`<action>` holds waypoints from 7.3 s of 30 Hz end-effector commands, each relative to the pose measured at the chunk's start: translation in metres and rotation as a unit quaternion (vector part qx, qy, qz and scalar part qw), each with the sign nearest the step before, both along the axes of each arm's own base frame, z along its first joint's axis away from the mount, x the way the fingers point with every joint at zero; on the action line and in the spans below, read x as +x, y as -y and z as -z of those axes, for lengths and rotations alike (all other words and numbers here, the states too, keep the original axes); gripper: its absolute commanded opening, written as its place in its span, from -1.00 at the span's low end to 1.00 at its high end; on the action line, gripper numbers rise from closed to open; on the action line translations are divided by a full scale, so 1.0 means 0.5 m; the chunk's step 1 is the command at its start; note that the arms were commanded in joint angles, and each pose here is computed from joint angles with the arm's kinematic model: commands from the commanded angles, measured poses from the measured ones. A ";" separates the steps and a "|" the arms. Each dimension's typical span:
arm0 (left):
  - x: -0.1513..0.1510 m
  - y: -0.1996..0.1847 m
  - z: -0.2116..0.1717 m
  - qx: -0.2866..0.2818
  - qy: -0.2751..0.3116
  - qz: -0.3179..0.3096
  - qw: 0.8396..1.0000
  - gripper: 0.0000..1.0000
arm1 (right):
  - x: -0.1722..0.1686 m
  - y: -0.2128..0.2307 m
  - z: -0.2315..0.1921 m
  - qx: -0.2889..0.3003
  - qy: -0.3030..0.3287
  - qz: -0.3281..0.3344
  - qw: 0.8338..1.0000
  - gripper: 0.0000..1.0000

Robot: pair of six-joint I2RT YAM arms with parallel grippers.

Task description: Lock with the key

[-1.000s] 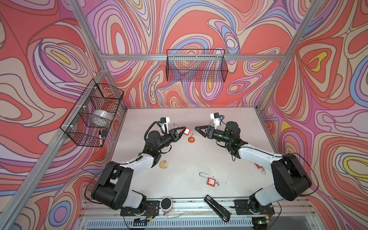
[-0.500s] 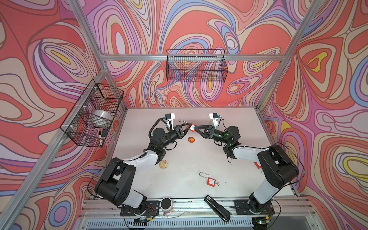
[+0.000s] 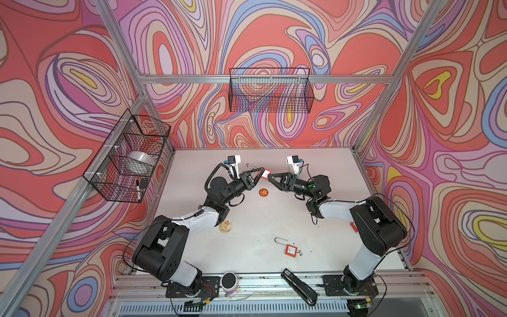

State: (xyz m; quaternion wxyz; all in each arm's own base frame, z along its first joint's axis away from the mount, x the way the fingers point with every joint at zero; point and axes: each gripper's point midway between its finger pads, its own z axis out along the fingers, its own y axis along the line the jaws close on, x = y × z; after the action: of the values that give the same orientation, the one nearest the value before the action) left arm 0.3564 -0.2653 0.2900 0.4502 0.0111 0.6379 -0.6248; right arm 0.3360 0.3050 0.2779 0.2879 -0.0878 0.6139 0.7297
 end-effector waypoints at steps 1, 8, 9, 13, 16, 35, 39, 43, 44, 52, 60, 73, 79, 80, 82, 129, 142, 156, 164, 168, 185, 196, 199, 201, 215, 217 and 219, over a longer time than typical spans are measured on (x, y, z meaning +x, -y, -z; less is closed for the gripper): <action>-0.008 0.005 -0.052 -0.028 0.042 0.007 0.999 -1.00 | -0.007 -0.009 -0.029 0.017 0.024 -0.015 0.999 -0.18; -0.011 0.008 -0.043 -0.026 0.038 0.011 0.999 -1.00 | 0.007 -0.015 -0.011 0.027 0.012 -0.015 0.999 -0.59; -0.011 0.008 -0.043 -0.025 0.038 0.011 0.999 -1.00 | 0.006 -0.015 -0.012 0.028 0.012 -0.015 0.999 -0.69; -0.012 0.005 -0.038 -0.019 0.044 0.006 0.999 -0.26 | 0.005 -0.013 -0.010 0.027 0.011 -0.014 0.999 -0.91; -0.017 0.001 -0.029 -0.001 0.050 0.000 0.999 0.08 | 0.003 -0.008 -0.014 0.027 0.015 -0.008 0.999 -0.94; -0.014 -0.107 0.010 0.063 0.041 -0.077 0.994 0.41 | -0.009 0.024 -0.003 0.027 0.006 -0.006 1.000 -0.98; 0.006 -0.107 -0.020 0.028 0.063 -0.073 0.995 0.42 | -0.016 0.024 0.009 0.022 -0.002 -0.012 1.000 -0.98; 0.033 -0.088 -0.035 0.004 0.071 -0.052 0.996 0.37 | -0.020 0.024 0.016 0.019 -0.008 -0.016 1.000 -0.98; 0.037 -0.086 -0.038 -0.001 0.072 -0.049 0.996 0.34 | -0.020 0.024 0.016 0.019 -0.008 -0.017 1.000 -0.98; 0.038 -0.078 -0.042 -0.008 0.075 -0.036 0.997 -0.56 | -0.024 0.026 -0.012 0.024 0.010 -0.013 1.000 -0.98; 0.024 -0.082 -0.034 -0.022 0.066 -0.031 0.997 -1.00 | -0.026 0.027 -0.017 0.013 0.027 -0.007 1.000 -0.99; 0.010 -0.083 -0.038 -0.032 0.062 -0.020 0.997 -0.03 | -0.025 0.020 -0.036 0.014 0.034 -0.022 0.999 -0.99; 0.006 -0.081 -0.041 -0.038 0.063 -0.014 0.997 -0.43 | -0.020 0.018 -0.029 0.013 0.032 -0.022 0.999 -0.99; 0.005 -0.081 -0.040 -0.038 0.062 -0.013 0.997 -0.56 | -0.019 0.016 -0.029 0.012 0.032 -0.023 0.999 -1.00; 0.004 -0.081 -0.039 -0.039 0.060 -0.012 0.997 -0.76 | -0.016 0.017 -0.025 0.012 0.031 -0.020 0.999 -1.00; -0.033 -0.012 -0.032 -0.057 0.024 0.051 0.997 0.04 | -0.025 0.008 -0.053 0.032 0.113 0.008 0.993 -1.00; -0.042 0.012 -0.029 -0.050 0.025 0.064 0.996 0.05 | -0.005 -0.015 0.008 0.012 0.072 0.001 0.997 -1.00; -0.040 0.004 -0.019 -0.050 0.022 0.047 0.997 -1.00 | -0.024 -0.040 0.022 -0.019 0.069 -0.021 0.997 -0.33; -0.041 0.002 -0.029 -0.055 0.029 0.047 0.997 -1.00 | -0.020 0.028 -0.004 0.011 0.064 0.020 0.998 0.67; -0.040 0.002 -0.030 -0.057 0.029 0.047 0.997 -1.00 | -0.013 0.041 0.010 0.012 0.049 0.027 0.998 0.70; -0.041 0.001 -0.028 -0.056 0.029 0.048 0.997 -1.00 | 0.011 0.033 0.135 -0.029 -0.022 0.035 0.999 0.69; -0.043 0.001 -0.031 -0.056 0.029 0.048 0.997 -1.00 | 0.035 0.046 0.191 -0.108 -0.019 0.090 0.990 0.64; -0.042 -0.001 -0.029 -0.056 0.027 0.046 0.997 -1.00 | 0.034 0.059 0.180 -0.153 0.019 0.117 0.981 0.65; -0.043 -0.002 -0.028 -0.055 0.027 0.046 0.997 -1.00 | 0.020 0.067 0.158 -0.158 0.047 0.120 0.979 0.67; -0.044 -0.003 -0.025 -0.057 0.024 0.049 0.997 -1.00 | 0.012 0.089 0.059 -0.122 0.085 0.056 0.987 0.21; -0.043 -0.004 -0.024 -0.057 0.023 0.048 0.997 -1.00 | 0.012 0.081 0.043 -0.105 0.093 0.042 0.989 0.03; -0.044 -0.004 -0.025 -0.057 0.024 0.049 0.997 -1.00 | 0.012 0.076 0.031 -0.089 0.094 0.031 0.991 -0.06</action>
State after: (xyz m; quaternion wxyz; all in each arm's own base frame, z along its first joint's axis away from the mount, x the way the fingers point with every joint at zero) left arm 0.3448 -0.2662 0.2782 0.4131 0.0062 0.6230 -0.6642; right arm 0.3477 0.2614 0.2488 0.3689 -0.1393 0.6731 0.6257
